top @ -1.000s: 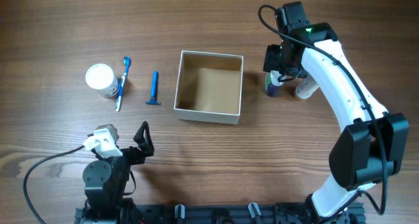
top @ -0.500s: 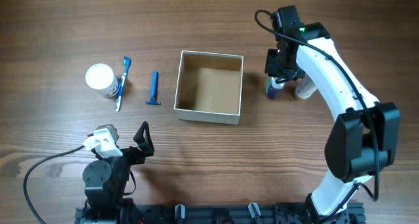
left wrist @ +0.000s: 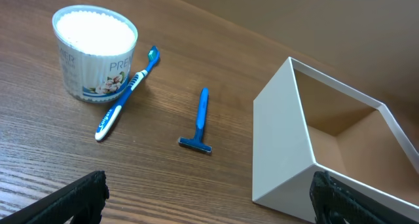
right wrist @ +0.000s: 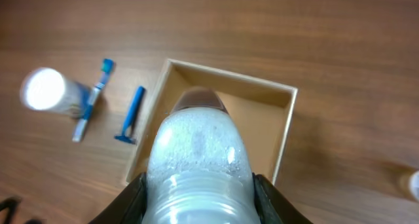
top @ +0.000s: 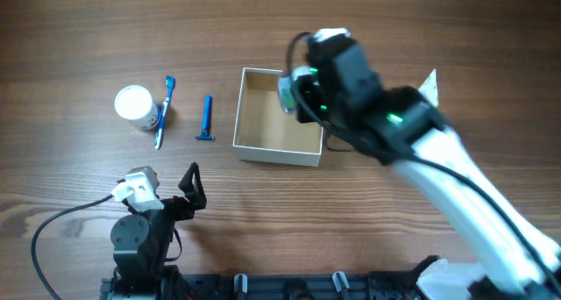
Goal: Pack container
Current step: 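Carry the soap bottle left and release it into the box, then move the right gripper back and grasp the white lotion tube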
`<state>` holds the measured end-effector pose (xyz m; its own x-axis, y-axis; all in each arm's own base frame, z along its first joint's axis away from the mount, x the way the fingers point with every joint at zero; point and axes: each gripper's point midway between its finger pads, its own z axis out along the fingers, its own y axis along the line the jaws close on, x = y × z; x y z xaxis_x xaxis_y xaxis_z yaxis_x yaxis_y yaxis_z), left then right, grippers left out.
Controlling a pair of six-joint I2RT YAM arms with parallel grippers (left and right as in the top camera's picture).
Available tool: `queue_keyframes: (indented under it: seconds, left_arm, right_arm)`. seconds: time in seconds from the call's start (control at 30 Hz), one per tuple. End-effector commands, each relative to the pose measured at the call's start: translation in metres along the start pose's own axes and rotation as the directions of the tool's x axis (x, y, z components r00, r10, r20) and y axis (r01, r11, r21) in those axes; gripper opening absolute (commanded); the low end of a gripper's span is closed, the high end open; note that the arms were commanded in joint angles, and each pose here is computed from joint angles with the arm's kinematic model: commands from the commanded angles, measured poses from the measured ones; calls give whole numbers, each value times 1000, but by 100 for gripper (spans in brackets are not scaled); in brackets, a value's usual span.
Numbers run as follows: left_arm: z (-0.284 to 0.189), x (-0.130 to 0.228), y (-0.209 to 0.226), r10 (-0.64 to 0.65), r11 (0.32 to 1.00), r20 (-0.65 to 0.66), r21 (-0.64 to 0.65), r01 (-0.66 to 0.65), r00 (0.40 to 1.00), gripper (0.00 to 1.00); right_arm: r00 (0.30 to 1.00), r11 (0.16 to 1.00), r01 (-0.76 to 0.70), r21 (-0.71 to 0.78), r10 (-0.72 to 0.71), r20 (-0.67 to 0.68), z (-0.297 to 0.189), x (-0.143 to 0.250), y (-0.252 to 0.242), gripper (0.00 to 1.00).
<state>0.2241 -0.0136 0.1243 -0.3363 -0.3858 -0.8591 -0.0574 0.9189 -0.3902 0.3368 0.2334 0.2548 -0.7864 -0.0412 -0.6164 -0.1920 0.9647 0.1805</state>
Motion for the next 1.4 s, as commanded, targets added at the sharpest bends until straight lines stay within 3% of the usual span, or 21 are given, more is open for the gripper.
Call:
queue_keyframes:
  seconds: [0.0, 0.1, 0.23, 0.27, 0.4, 0.5, 0.63, 0.77, 0.9, 1.03, 1.17, 1.23, 1.3, 1.33, 1.37]
  left_arm:
    - [0, -1, -1, 4, 1000, 3, 8, -4, 1000, 100]
    - [0, -1, -1, 4, 1000, 4, 8, -4, 1000, 100]
    - [0, -1, -1, 4, 1000, 4, 8, -4, 1000, 100]
    - [0, -1, -1, 4, 1000, 4, 8, -4, 1000, 100]
    - [0, -1, -1, 4, 1000, 3, 8, -4, 1000, 100]
    - [0, -1, -1, 4, 1000, 4, 8, -4, 1000, 100]
    - [0, -1, -1, 4, 1000, 4, 8, -4, 1000, 100]
    - [0, -1, -1, 4, 1000, 4, 8, -4, 1000, 100]
    - [0, -1, -1, 4, 1000, 4, 8, -4, 1000, 100]
    - [0, -1, -1, 4, 1000, 4, 8, -4, 1000, 100]
    - [0, -1, -1, 4, 1000, 4, 8, -4, 1000, 100]
    - [0, -1, -1, 4, 1000, 4, 8, -4, 1000, 100]
    - [0, -1, -1, 4, 1000, 4, 8, -4, 1000, 100]
    - [0, -1, -1, 4, 1000, 3, 8, -4, 1000, 100]
    - [0, -1, -1, 4, 1000, 4, 8, -4, 1000, 100]
  right_arm:
    - [994, 986, -48, 157, 62, -86, 67, 17, -21, 26]
    - [982, 968, -59, 245, 101, -162, 114, 31, -50, 25]
    - [976, 962, -92, 256, 138, -167, 129, 27, -71, 28]
    - [978, 973, -71, 219, 111, -175, 131, 25, -65, 43]
    - [978, 976, -63, 207, 102, -184, 128, 26, -62, 72]
    - [980, 977, -67, 201, 102, -170, 101, 18, -62, 82]
    - [992, 966, -115, 232, 126, -32, 18, -10, -87, 93]
    - [983, 944, -176, 279, 152, 107, -63, -29, -148, 94]
    - [951, 863, -307, 401, 289, 108, -79, -16, -226, 89]
    - [939, 855, -276, 440, 338, -69, -34, 16, -245, 86]
    - [918, 830, -261, 493, 372, -140, 5, 28, -259, 66]
    - [903, 826, -245, 507, 384, -191, 19, 37, -263, 66]
    - [896, 825, -236, 513, 389, -214, 27, 42, -265, 47]
    - [896, 825, -236, 514, 389, -213, 27, 42, -265, 17]
    - [902, 822, -237, 518, 384, -198, 25, 39, -266, 4]
